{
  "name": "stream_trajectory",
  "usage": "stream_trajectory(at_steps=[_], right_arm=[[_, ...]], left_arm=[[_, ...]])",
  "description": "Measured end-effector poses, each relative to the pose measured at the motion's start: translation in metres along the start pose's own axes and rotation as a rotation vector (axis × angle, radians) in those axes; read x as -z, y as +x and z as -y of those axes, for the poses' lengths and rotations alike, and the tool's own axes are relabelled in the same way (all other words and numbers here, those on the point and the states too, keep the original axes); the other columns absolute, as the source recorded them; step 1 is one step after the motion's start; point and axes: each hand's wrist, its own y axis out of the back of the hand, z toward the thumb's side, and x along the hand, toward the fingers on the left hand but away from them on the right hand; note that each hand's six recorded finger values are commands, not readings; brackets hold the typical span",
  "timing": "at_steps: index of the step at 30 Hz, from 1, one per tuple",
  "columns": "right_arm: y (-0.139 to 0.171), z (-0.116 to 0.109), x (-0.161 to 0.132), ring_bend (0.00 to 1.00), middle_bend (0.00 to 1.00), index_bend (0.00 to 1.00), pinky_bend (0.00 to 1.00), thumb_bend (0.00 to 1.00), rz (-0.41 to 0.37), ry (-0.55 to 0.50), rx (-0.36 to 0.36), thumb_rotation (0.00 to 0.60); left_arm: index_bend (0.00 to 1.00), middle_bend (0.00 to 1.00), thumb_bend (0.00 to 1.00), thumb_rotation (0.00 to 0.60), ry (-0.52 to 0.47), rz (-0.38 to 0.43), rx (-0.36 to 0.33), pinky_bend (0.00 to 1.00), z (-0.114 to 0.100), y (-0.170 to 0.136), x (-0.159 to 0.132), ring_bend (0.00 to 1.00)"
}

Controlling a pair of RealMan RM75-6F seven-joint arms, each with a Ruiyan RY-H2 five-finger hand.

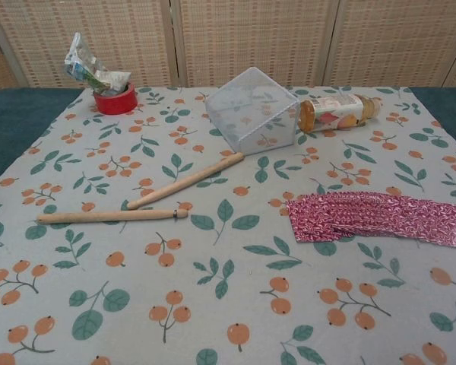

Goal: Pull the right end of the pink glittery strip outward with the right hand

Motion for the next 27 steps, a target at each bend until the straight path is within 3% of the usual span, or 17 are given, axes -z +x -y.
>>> stream_trajectory(at_steps=[8,11,13,15,16,17,19,22,27], right_arm=[[0.009,-0.002,-0.001,0.0,0.0,0.0,0.23,0.13,0.016,0.0,0.02,0.6],[0.01,-0.003,-0.002,0.0,0.03,0.0,0.23,0.21,0.01,0.0,0.031,0.6],[0.01,-0.005,-0.004,0.05,0.11,0.0,0.25,0.29,0.002,-0.003,0.05,0.6],[0.009,-0.008,-0.004,0.25,0.35,0.0,0.38,0.42,-0.002,-0.002,0.084,0.6],[0.008,-0.008,-0.003,0.42,0.51,0.0,0.5,0.5,0.0,-0.002,0.097,0.6],[0.007,-0.007,-0.003,0.52,0.61,0.0,0.58,0.54,0.003,-0.004,0.11,0.6],[0.005,-0.004,-0.003,0.64,0.73,0.02,0.66,0.61,0.005,-0.008,0.111,0.6],[-0.001,0.002,-0.005,0.72,0.82,0.06,0.71,0.71,-0.008,-0.014,0.087,0.6],[-0.019,0.027,-0.007,0.75,0.85,0.05,0.74,0.83,-0.041,-0.003,-0.001,0.6]], left_arm=[[0.06,0.14,0.3,0.6,-0.033,0.028,0.007,0.49,0.003,0.006,-0.002,0.21],[0.06,0.14,0.3,0.6,-0.04,0.044,0.001,0.49,0.003,0.009,-0.003,0.21],[0.06,0.14,0.3,0.6,-0.042,0.055,0.002,0.49,0.005,0.012,-0.003,0.21],[0.06,0.14,0.3,0.6,-0.044,0.061,0.01,0.49,0.008,0.014,-0.003,0.21],[0.06,0.14,0.3,0.6,-0.045,0.063,0.017,0.49,0.01,0.016,-0.002,0.21],[0.06,0.14,0.3,0.6,-0.047,0.064,0.022,0.49,0.011,0.016,-0.002,0.21],[0.06,0.14,0.3,0.6,-0.047,0.064,0.031,0.49,0.012,0.015,-0.002,0.21],[0.06,0.14,0.3,0.6,-0.052,0.062,0.025,0.49,0.01,0.013,-0.002,0.21],[0.06,0.14,0.3,0.6,-0.053,0.047,0.01,0.49,0.006,0.012,0.0,0.21]])
